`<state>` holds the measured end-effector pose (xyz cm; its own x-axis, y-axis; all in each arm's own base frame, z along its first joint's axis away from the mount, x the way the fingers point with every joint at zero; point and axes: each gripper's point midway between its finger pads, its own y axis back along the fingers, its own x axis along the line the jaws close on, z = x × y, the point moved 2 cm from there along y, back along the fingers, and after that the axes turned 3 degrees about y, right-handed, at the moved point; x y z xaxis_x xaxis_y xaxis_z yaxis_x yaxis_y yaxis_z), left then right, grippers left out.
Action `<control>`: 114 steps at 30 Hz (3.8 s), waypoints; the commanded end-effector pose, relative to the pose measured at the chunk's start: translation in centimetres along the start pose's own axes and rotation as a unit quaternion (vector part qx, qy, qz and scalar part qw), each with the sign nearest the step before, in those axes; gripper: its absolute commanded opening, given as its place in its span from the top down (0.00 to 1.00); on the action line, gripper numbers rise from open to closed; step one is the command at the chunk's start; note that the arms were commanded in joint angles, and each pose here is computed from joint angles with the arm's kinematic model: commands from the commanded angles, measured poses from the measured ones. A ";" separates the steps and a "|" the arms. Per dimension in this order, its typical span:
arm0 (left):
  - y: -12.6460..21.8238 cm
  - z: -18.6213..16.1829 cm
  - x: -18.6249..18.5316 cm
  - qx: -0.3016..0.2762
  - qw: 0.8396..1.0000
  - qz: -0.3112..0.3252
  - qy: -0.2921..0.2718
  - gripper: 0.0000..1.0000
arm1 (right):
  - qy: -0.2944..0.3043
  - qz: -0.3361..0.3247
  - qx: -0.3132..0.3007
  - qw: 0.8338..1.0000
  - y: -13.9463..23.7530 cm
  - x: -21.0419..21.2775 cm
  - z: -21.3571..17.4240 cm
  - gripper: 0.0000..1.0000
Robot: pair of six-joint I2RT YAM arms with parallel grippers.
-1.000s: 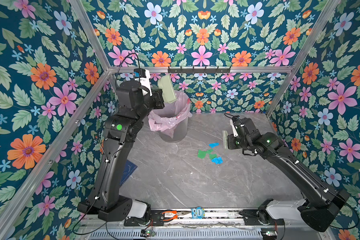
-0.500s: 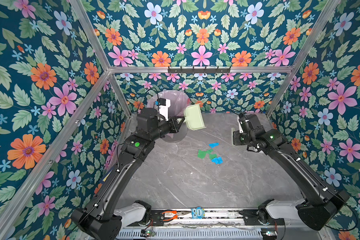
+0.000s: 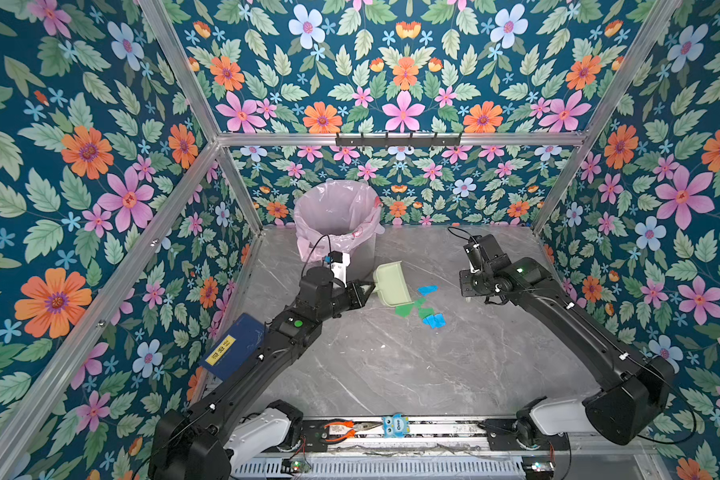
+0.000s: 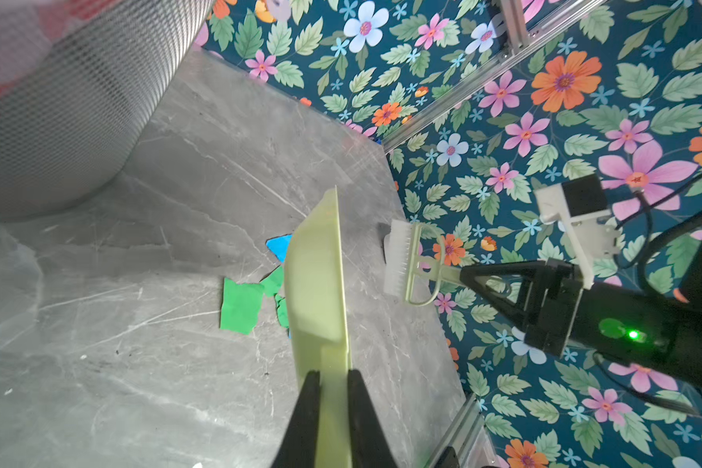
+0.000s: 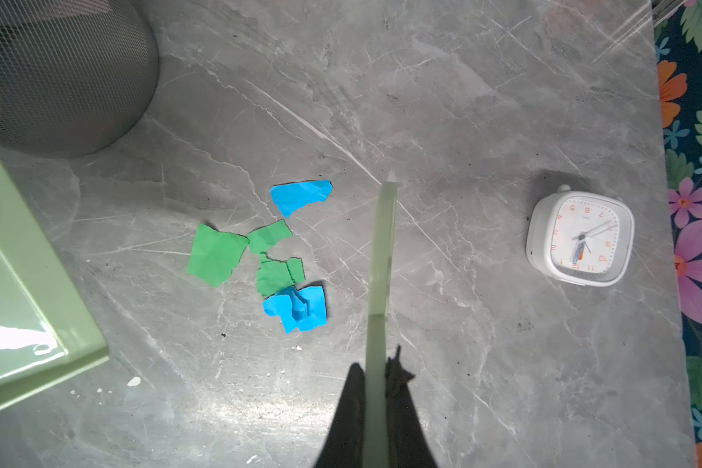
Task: Sweep away the paper scraps from the table
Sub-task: 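Lower the empty dustpan with the left gripper beside the remaining scraps, then sweep scraps toward the dustpan with the right brush while the left holds it, then raise the brush with the right gripper and sweep the farther scraps in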
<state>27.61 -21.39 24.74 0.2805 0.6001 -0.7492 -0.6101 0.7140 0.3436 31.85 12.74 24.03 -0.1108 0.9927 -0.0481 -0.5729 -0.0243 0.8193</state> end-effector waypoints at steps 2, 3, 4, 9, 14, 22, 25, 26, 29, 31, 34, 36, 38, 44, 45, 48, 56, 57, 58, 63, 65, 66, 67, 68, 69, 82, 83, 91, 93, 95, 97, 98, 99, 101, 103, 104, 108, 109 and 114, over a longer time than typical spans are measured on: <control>0.6 0.4 0.6 -0.063 0.998 -0.026 0.013 1.00 | 0.017 -0.017 0.018 1.000 -1.1 -0.3 -0.7 1.00; 0.6 0.1 1.1 -0.065 0.998 -0.021 0.014 1.00 | 0.018 -0.020 0.020 0.999 -1.3 -0.3 -0.8 1.00; 0.5 -0.2 1.6 -0.063 0.998 -0.011 0.013 1.00 | 0.019 -0.021 0.022 0.999 -1.5 -0.3 -1.0 1.00; 0.0 -1.4 3.9 -0.056 0.998 0.025 0.008 1.00 | 0.034 -0.011 0.020 0.999 -2.3 0.1 -1.4 1.00; -0.8 -2.5 5.5 -0.049 0.998 0.030 0.022 1.00 | 0.035 -0.014 0.022 0.999 -2.2 -0.1 -1.6 1.00; -1.4 -3.6 6.7 -0.034 0.998 0.042 0.030 1.00 | 0.043 -0.030 0.033 0.998 -2.2 -0.8 -2.4 1.00; -1.6 -4.1 7.4 -0.026 0.998 0.049 0.033 1.00 | 0.043 -0.033 0.040 0.998 -2.7 -0.8 -2.8 1.00; -1.7 -4.2 7.5 -0.023 0.998 0.048 0.035 1.00 | 0.044 -0.034 0.044 0.997 -2.9 -0.7 -3.0 1.00; -1.9 -4.8 7.8 -0.011 0.998 0.045 0.042 1.00 | 0.045 -0.035 0.050 0.997 -3.4 -0.7 -3.3 1.00; -2.0 -5.0 8.1 -0.005 0.998 0.049 0.044 1.00 | 0.048 -0.030 0.055 0.997 -3.8 -0.5 -3.5 1.00; -2.0 -5.4 8.6 0.006 0.997 0.048 0.054 1.00 | 0.052 -0.021 0.065 0.996 -4.2 -0.1 -3.7 1.00; -2.0 -5.8 8.8 0.017 0.997 0.042 0.065 1.00 | 0.055 -0.011 0.072 0.996 -4.5 0.3 -3.8 1.00; -2.0 -6.3 9.2 0.027 0.996 0.041 0.080 1.00 | 0.061 0.004 0.085 0.994 -4.9 0.9 -4.1 1.00; -2.0 -7.6 10.4 0.054 0.992 0.050 0.107 1.00 | 0.090 0.032 0.123 0.988 -6.0 2.9 -5.6 1.00; -2.0 -7.7 10.6 0.056 0.991 0.052 0.111 1.00 | 0.094 0.036 0.128 0.987 -6.2 3.4 -5.7 1.00; -2.3 -8.2 11.7 0.065 0.988 0.063 0.128 1.00 | 0.107 0.047 0.140 0.983 -6.7 4.7 -5.9 1.00; -2.1 -8.7 14.9 0.058 0.980 0.085 0.172 1.00 | 0.136 0.062 0.176 0.973 -8.4 7.4 -5.8 1.00; -2.1 -8.6 15.1 0.057 0.980 0.087 0.171 1.00 | 0.138 0.066 0.177 0.972 -8.4 7.7 -5.7 1.00; -2.1 -8.5 15.2 0.058 0.980 0.088 0.171 1.00 | 0.140 0.069 0.179 0.971 -8.5 8.0 -5.7 1.00; -2.5 -8.7 15.7 0.070 0.980 0.095 0.159 1.00 | 0.153 0.081 0.181 0.968 -8.6 9.9 -5.4 1.00; -2.7 -8.8 15.9 0.074 0.980 0.098 0.154 1.00 | 0.151 0.093 0.181 0.967 -8.6 10.6 -5.3 1.00; -2.7 -8.8 16.0 0.075 0.981 0.099 0.151 1.00 | 0.149 0.099 0.181 0.967 -8.5 11.0 -5.2 1.00; -2.8 -8.8 16.0 0.077 0.981 0.099 0.150 1.00 | 0.148 0.103 0.180 0.967 -8.5 11.3 -5.2 1.00; -2.8 -8.8 15.9 0.079 0.981 0.097 0.147 1.00 | 0.147 0.108 0.180 0.967 -8.4 11.6 -5.1 1.00; -2.8 -8.9 16.0 0.080 0.981 0.098 0.145 1.00 | 0.145 0.115 0.178 0.966 -8.3 11.9 -5.0 1.00; -3.1 -8.9 15.9 0.089 0.982 0.096 0.134 1.00 | 0.141 0.174 0.163 0.961 -7.7 17.0 -3.3 1.00; -3.1 -8.9 15.9 0.089 0.982 0.096 0.134 1.00 | 0.139 0.180 0.160 0.961 -7.6 17.3 -3.1 1.00; -2.9 -9.0 16.1 0.086 0.983 0.099 0.132 1.00 | 0.137 0.207 0.148 0.957 -6.4 18.4 -2.0 1.00; -3.0 -9.1 16.3 0.087 0.982 0.102 0.133 1.00 | 0.145 0.192 0.140 0.960 -6.0 17.7 -1.7 1.00; -3.0 -9.3 16.5 0.087 0.981 0.105 0.136 1.00 | 0.160 0.156 0.128 0.966 -5.8 16.3 -1.2 1.00; -3.0 -9.4 16.8 0.085 0.981 0.108 0.140 1.00 | 0.179 0.112 0.117 0.970 -5.7 14.5 -0.5 1.00; -3.1 -9.4 16.9 0.084 0.980 0.108 0.143 1.00 | 0.184 0.090 0.113 0.972 -5.7 13.4 -0.1 1.00; -3.1 -9.4 17.1 0.084 0.980 0.109 0.146 1.00 | 0.187 0.067 0.106 0.974 -5.7 12.3 0.5 1.00; -3.2 -9.4 17.1 0.083 0.980 0.105 0.149 1.00 | 0.189 0.029 0.096 0.977 -5.9 10.2 1.5 1.00; -3.3 -9.4 17.1 0.082 0.980 0.103 0.150 1.00 | 0.190 -0.005 0.090 0.978 -6.3 8.3 2.3 1.00; -3.3 -9.3 17.1 0.081 0.980 0.101 0.150 1.00 | 0.192 -0.021 0.088 0.977 -6.7 7.4 2.7 1.00; -3.4 -9.3 17.1 0.081 0.980 0.101 0.150 1.00 | 0.224 -0.092 0.081 0.967 -8.5 5.1 3.9 1.00; -3.4 -9.3 17.1 0.081 0.980 0.102 0.150 1.00 | 0.234 -0.103 0.080 0.963 -8.9 4.9 4.2 1.00; -3.5 -9.5 17.4 0.084 0.979 0.104 0.153 1.00 | 0.277 -0.135 0.081 0.948 -12.0 5.3 5.3 1.00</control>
<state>27.70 -17.19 5.82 -0.0625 0.6069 -0.7923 -0.4965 0.6698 0.5521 41.00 19.30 17.01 -0.4071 0.8030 -0.4352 -0.4761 0.2200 0.8514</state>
